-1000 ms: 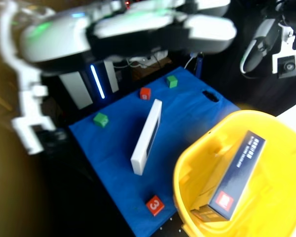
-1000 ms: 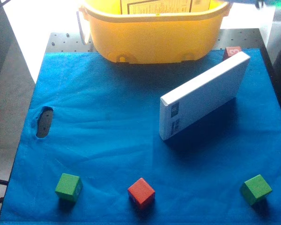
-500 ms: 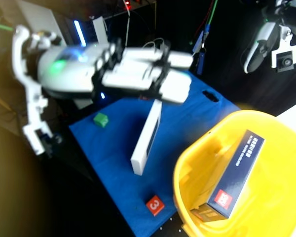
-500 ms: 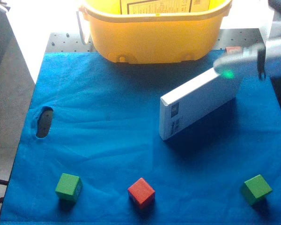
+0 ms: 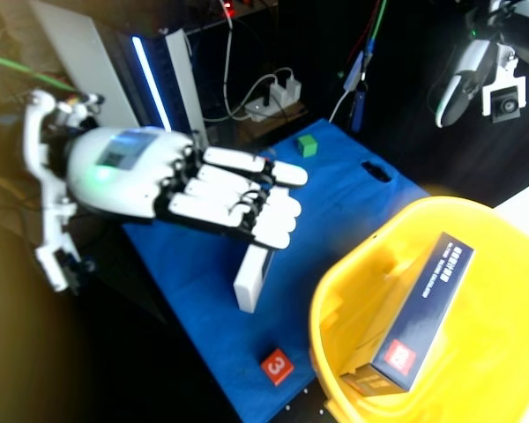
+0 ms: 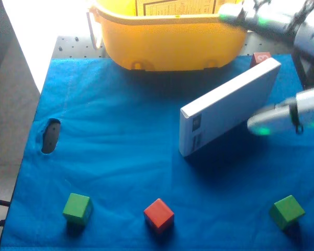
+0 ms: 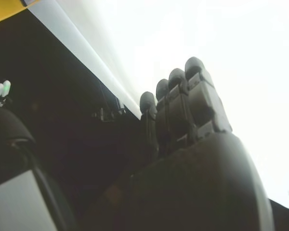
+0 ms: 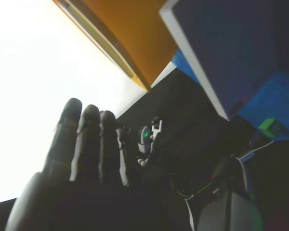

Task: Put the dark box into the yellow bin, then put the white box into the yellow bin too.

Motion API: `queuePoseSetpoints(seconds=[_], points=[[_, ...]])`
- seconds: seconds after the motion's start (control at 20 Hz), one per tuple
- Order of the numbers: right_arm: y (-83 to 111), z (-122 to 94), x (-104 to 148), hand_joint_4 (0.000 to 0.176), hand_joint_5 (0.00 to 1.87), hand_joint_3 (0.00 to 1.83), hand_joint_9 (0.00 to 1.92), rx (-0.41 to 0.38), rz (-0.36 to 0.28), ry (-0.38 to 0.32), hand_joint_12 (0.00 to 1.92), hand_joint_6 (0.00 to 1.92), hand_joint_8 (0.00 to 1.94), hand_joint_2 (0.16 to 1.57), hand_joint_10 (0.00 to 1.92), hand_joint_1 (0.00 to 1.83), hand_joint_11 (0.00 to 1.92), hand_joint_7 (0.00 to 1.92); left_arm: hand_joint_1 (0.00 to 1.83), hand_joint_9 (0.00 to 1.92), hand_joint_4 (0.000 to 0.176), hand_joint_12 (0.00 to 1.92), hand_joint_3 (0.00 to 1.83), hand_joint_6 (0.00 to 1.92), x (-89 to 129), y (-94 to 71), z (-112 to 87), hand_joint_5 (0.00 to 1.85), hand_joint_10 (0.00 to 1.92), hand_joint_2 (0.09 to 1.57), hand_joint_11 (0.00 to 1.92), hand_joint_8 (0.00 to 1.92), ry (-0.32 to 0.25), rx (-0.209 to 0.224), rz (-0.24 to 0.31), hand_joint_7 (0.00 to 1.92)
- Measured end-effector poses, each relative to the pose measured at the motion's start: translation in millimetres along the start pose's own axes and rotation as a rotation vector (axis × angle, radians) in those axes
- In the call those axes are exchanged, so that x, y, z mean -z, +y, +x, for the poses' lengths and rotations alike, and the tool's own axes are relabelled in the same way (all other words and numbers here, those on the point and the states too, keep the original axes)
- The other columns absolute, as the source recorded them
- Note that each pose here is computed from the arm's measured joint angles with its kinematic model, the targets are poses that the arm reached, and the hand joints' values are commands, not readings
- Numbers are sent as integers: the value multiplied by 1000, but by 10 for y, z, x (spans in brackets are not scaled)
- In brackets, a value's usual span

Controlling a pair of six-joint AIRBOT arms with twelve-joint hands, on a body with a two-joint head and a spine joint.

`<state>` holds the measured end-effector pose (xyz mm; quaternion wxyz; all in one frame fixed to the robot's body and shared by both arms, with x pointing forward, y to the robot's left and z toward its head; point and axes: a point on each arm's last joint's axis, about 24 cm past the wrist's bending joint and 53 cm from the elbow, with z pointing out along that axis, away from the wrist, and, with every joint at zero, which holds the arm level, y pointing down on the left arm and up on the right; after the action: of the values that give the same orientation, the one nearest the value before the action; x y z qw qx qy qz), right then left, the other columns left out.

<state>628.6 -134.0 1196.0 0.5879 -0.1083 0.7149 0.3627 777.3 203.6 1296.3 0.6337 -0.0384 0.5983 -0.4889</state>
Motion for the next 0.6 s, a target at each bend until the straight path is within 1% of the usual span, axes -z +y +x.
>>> queuePoseSetpoints(seconds=[0.05, 0.1, 0.15, 0.2, 0.25, 0.3, 0.35, 0.4, 0.45, 0.5, 0.55, 0.6], points=[[-20, 56, 4, 74, 3, 3, 141, -2, 8, 18, 164, 1, 1, 753, 0, 460, 55, 189, 1088, 242, 50, 2, 1, 5, -5, -11, 18, 321, 0, 674, 158, 6, 1, 6, 0, 291], [-33, 69, 2, 68, 0, 1, 147, -4, 13, 22, 162, 0, 0, 748, 2, 471, 60, 188, 1092, 236, 56, 0, 2, 0, -6, -19, 26, 311, 0, 677, 137, 4, 3, 4, 3, 289], [-36, 76, -4, 73, 0, 0, 151, -6, 13, 24, 155, 0, 0, 737, 4, 493, 55, 179, 1095, 243, 65, 2, 0, 7, -8, -24, 38, 326, 3, 672, 138, 5, 5, 5, 3, 295], [-35, 87, -13, 58, 0, 0, 149, -9, 13, 24, 145, 0, 0, 742, 2, 507, 43, 172, 1075, 242, 62, 2, 0, 3, -8, -27, 40, 318, 3, 661, 136, 2, 5, 5, 4, 289], [-35, 138, -18, 50, 0, 0, 166, -12, 11, 33, 152, 0, 2, 742, 8, 491, 68, 177, 1060, 238, 48, 5, 1, 0, -8, -24, 39, 311, 1, 673, 144, 0, 5, 6, 3, 277], [-38, 182, -38, 50, 0, 0, 166, -10, 11, 44, 152, 0, 2, 742, 8, 491, 68, 177, 1060, 238, 48, 5, 1, 0, -9, -31, 42, 311, 1, 673, 144, 0, 5, 8, 5, 277], [-49, 249, -62, 45, 0, 0, 177, -13, 13, 60, 154, 0, 7, 740, 10, 522, 87, 192, 1064, 220, 89, 7, 4, 6, -10, -27, 42, 324, 0, 682, 148, 1, 4, 9, 3, 263], [-58, 277, -99, 42, 0, 3, 169, -15, 11, 62, 152, 0, 5, 750, 6, 538, 84, 189, 1070, 217, 99, 1, 3, 3, -11, -34, 52, 320, 0, 681, 131, 4, 5, 15, 3, 270], [-69, 279, -116, 50, 0, 4, 154, -16, 11, 60, 144, 0, 3, 754, 0, 551, 68, 186, 1078, 216, 123, 0, 2, 4, -12, -38, 58, 324, 0, 680, 113, 4, 6, 15, 4, 271], [-81, 288, -142, 52, 6, 6, 134, -17, 11, 58, 127, 2, 2, 760, 0, 596, 31, 184, 1087, 210, 141, 0, 4, 4, -13, -47, 63, 325, 0, 687, 96, 1, 7, 16, 6, 266], [-91, 298, -165, 52, 6, 6, 134, -20, 11, 57, 127, 2, 2, 760, 0, 596, 31, 184, 1087, 210, 141, 0, 4, 4, -13, -47, 66, 325, 0, 687, 96, 1, 7, 16, 6, 266], [-109, 314, -195, 54, 10, 9, 178, -24, 13, 58, 143, 4, 8, 773, 19, 556, 73, 194, 1095, 215, 158, 3, 4, 1, -15, -52, 77, 321, 2, 689, 95, 7, 9, 18, 6, 283]])
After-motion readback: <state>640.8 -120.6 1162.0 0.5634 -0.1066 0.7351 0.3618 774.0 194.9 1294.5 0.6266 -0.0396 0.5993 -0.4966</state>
